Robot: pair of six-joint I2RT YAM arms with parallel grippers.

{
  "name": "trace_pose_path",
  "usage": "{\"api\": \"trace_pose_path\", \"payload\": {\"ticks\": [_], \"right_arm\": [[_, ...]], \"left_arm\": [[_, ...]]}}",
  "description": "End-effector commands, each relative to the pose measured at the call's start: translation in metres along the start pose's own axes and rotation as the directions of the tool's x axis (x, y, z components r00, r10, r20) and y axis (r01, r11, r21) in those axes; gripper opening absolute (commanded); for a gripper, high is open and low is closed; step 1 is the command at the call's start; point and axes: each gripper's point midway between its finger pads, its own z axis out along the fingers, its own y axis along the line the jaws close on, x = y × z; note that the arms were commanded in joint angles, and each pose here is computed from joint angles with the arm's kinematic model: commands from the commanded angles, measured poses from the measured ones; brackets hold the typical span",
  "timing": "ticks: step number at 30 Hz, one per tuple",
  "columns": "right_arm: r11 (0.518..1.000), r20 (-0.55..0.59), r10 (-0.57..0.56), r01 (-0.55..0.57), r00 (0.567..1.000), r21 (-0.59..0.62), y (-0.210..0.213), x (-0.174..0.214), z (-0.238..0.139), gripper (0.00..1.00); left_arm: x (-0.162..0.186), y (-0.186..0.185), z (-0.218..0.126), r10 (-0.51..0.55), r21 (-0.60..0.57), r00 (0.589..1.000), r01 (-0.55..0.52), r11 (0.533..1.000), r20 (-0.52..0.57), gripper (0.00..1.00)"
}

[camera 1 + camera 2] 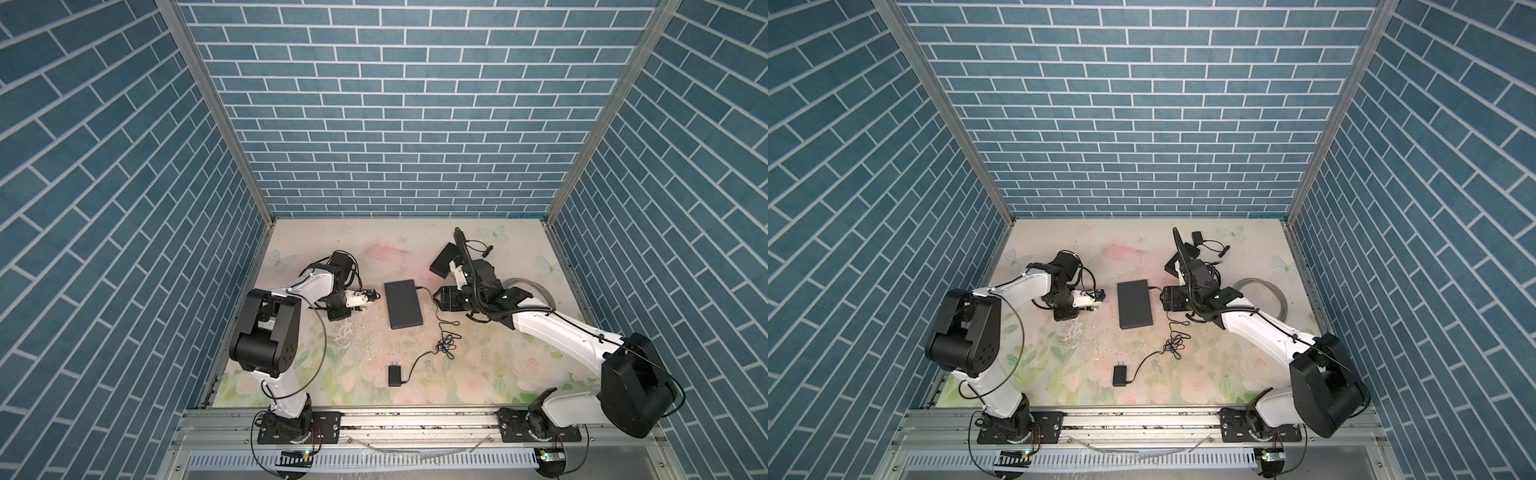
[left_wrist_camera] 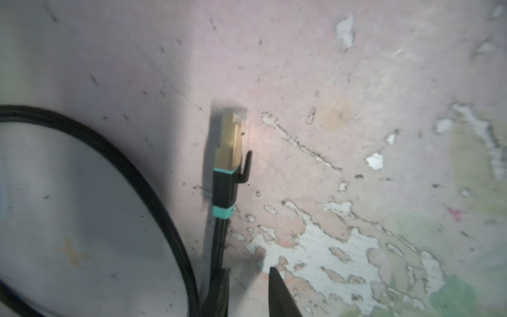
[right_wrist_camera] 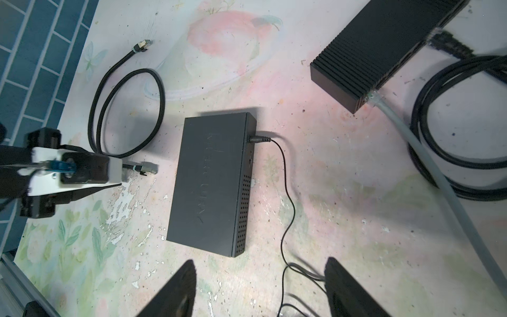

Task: Insert the plug into the switch port
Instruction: 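Lift the ethernet plug and carry it toward the grey switch with the left gripper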

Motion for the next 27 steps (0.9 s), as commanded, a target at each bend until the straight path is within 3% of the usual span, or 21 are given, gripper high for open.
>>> {"api": "trace_pose_path", "payload": {"ticks": [1, 18, 27], "right_arm": [[1.0, 0.026, -0.029, 0.029, 0.999, -0.011, 0.016, -0.019, -0.001, 0.74], [0.998, 0.016, -0.057, 0.056, 0.998, 0.015, 0.02, -0.021, -0.001, 0.74], [0.998, 0.013, -0.067, 0.067, 0.998, 0.005, 0.025, -0.024, -0.003, 0.74]], "left_arm": [[-0.012, 0.006, -0.035, 0.042, -0.042, 0.998, -0.039, 0.998, 0.056, 0.28], [-0.003, -0.003, 0.017, 0.052, 0.038, 0.999, -0.053, 0.998, 0.007, 0.29], [-0.001, 0.003, 0.034, 0.044, 0.011, 0.999, -0.044, 0.999, -0.01, 0.24]]}}
